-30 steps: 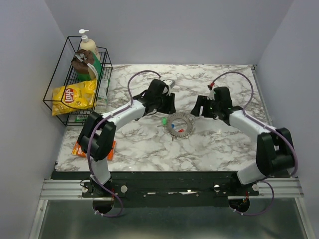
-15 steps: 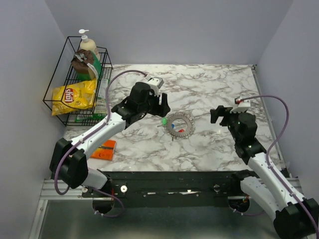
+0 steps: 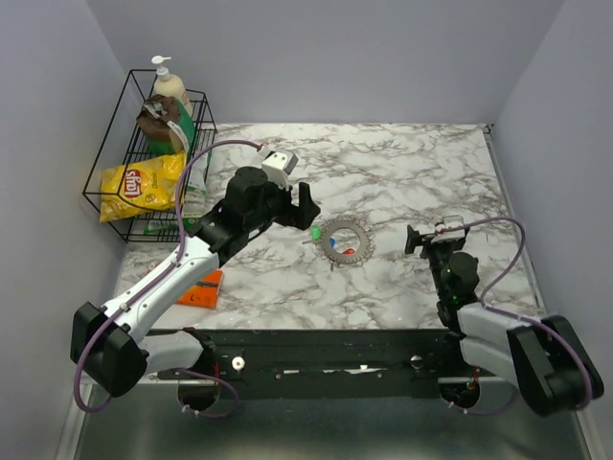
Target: Put the keys on the keyring
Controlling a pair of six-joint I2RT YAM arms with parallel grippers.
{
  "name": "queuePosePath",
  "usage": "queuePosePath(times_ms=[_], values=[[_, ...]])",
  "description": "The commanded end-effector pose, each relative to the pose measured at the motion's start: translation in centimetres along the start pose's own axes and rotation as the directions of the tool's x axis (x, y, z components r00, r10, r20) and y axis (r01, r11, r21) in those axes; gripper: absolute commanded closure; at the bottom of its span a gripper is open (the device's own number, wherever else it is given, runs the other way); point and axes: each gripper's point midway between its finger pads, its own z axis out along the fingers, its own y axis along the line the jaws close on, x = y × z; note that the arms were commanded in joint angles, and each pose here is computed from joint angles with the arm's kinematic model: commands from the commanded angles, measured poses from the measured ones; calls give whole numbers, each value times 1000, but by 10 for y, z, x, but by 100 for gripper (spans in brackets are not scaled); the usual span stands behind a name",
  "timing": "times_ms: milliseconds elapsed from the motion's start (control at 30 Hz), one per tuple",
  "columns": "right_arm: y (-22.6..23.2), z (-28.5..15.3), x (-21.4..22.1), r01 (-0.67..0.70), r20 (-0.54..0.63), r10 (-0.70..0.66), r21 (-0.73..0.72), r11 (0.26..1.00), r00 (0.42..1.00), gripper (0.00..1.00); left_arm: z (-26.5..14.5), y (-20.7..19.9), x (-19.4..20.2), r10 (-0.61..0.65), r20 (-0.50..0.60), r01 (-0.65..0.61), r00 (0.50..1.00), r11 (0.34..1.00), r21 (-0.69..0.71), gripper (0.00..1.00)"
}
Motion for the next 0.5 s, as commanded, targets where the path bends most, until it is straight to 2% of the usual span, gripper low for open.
queuePosePath(times_ms=[0,33,133,200,267,367,467], values=[[-14,11,-37,6,186,-20,75,997,982,0,-4,4,0,16,21,-15,1000,1000,-24,8],[-16,19,-20,15,129,-27,92,996,991,0,-5,3,0,17,24,-16,1000,1000,-22,8],[-25,23,-23,-3,158,-19,136,991,987,0,-6,6,0,24,25,-23,999,999,-34,8],[-17,23,-19,0,133,-9,70,998,991,0,-7,7,2,27,16,-26,999,999,-38,8],[-19,27,-17,-4,136,-4,63,998,991,0,-7,9,3,31,16,-30,999,999,-44,8],[-38,30,-14,-36,132,13,172,984,991,0,-7,8,1,39,20,-38,999,998,-40,8],[-39,35,-7,-57,87,42,183,981,995,0,-7,10,0,52,13,-51,999,997,-50,8]])
